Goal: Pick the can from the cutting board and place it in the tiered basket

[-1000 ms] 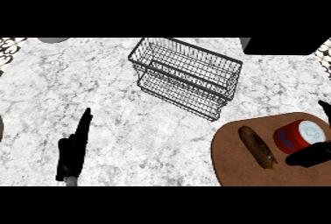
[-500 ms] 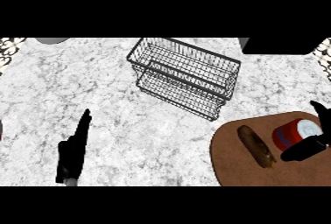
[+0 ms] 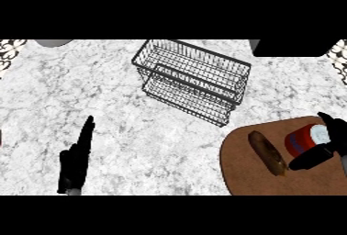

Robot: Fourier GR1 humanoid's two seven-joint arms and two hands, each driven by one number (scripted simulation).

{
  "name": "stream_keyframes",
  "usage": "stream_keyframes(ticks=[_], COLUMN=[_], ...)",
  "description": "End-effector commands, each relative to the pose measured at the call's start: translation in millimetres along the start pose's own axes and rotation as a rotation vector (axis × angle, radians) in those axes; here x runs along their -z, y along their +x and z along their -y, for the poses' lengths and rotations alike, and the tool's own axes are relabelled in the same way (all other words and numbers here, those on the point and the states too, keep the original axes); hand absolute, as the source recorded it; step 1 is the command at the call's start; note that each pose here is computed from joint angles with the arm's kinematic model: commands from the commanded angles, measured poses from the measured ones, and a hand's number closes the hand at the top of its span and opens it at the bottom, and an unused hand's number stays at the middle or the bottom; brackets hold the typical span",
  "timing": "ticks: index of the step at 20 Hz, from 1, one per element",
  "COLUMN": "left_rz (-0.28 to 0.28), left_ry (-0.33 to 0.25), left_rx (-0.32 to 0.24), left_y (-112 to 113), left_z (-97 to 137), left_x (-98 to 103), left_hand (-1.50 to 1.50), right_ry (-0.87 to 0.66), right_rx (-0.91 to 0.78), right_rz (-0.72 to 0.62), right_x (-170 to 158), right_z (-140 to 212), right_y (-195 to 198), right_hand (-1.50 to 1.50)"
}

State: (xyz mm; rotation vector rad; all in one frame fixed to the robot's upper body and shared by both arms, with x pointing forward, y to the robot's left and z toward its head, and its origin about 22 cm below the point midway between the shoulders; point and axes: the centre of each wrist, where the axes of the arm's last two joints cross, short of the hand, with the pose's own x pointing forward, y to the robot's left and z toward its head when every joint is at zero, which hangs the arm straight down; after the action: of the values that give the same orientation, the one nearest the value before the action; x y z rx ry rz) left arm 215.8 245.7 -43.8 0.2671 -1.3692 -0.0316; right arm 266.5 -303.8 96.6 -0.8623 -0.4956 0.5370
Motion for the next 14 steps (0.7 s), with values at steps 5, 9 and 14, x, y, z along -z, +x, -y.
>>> stream_keyframes(ticks=[5, 9, 14], left_rz=[-0.072, -0.068, -0.065], left_ry=[-0.007, -0.001, -0.021], left_rx=[-0.018, -0.027, -0.007], left_y=[-16.4, -17.5, -7.1], left_z=[-6.7, 0.2, 1.1], left_x=[-4.7, 3.8, -11.2], left_hand=[0.0, 0.0, 0.0], right_ry=[0.008, -0.019, -0.077], right_rx=[0.007, -0.009, -0.112], right_rz=[-0.166, -0.098, -0.028], right_x=[14.0, 7.7, 21.6], right_z=[-12.5, -26.7, -38.4], right_y=[3.2, 7.5, 7.1], right_hand=[1.5, 1.5, 1.5])
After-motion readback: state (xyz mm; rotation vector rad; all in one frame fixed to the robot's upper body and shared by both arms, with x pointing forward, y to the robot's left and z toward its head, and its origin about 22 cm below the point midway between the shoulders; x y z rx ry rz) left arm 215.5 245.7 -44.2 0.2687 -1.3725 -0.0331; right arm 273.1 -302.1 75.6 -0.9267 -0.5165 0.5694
